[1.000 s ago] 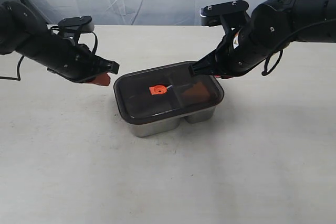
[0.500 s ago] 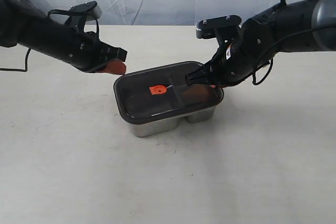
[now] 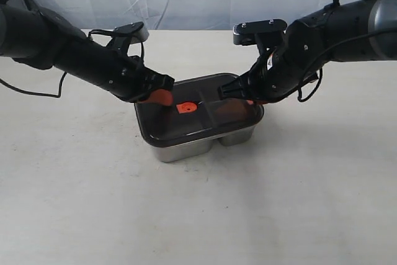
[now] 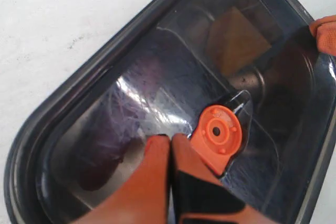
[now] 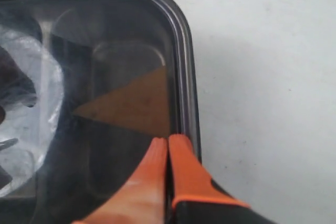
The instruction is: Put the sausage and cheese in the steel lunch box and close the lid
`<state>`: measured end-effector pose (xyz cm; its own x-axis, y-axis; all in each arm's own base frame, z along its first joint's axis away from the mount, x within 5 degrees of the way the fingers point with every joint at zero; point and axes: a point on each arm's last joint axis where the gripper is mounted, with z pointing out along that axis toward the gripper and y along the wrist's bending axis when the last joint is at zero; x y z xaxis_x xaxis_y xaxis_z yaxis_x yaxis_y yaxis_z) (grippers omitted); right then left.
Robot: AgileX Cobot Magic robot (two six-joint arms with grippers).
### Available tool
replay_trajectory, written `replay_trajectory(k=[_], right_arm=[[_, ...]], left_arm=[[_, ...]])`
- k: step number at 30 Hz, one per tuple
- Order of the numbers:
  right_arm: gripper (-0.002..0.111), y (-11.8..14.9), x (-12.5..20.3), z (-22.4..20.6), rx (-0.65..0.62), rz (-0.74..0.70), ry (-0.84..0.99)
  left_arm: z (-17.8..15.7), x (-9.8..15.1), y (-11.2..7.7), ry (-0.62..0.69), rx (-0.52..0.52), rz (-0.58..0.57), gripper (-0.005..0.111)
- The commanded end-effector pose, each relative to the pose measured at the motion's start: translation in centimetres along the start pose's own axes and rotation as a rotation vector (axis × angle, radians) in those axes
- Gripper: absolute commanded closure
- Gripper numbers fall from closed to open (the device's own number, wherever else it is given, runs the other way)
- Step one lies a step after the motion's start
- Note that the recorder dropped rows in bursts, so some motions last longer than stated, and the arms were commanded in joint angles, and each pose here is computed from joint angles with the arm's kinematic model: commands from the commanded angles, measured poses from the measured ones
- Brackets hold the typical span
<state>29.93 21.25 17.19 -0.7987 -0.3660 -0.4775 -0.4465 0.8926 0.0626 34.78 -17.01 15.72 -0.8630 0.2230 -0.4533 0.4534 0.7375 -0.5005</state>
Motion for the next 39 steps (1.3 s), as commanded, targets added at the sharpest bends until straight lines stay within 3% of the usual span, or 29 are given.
replay_trajectory(k=[1,11,18,28,35,39], right_arm=[[0.109,0.0,0.4,0.3,-0.013,0.028,0.037],[0.109,0.1,1.0,0.3,-0.022,0.02,0.101],[0.109,0.1,1.0,0.4,-0.021,0.02,0.103],[0.109,0.0,2.2,3.4,-0.014,0.033,0.173],[0.109,0.0,0.5,-0.4,-0.015,-0.005,0.054],[0.109,0.1,-0.7,-4.2,-0.029,-0.006,-0.057]], left_arm=[[1.5,1.4,0.7,0.086,-0.013,0.02,0.106],[1.5,1.5,0.7,0.098,-0.018,0.018,0.106],[1.6,2.3,1.0,0.174,-0.032,-0.012,0.106],[1.6,2.2,1.0,0.165,-0.034,-0.017,0.106],[-0.1,0.9,-0.3,0.081,-0.018,0.023,0.106],[-2.8,-0.4,-2.2,-0.012,-0.009,0.081,0.106]])
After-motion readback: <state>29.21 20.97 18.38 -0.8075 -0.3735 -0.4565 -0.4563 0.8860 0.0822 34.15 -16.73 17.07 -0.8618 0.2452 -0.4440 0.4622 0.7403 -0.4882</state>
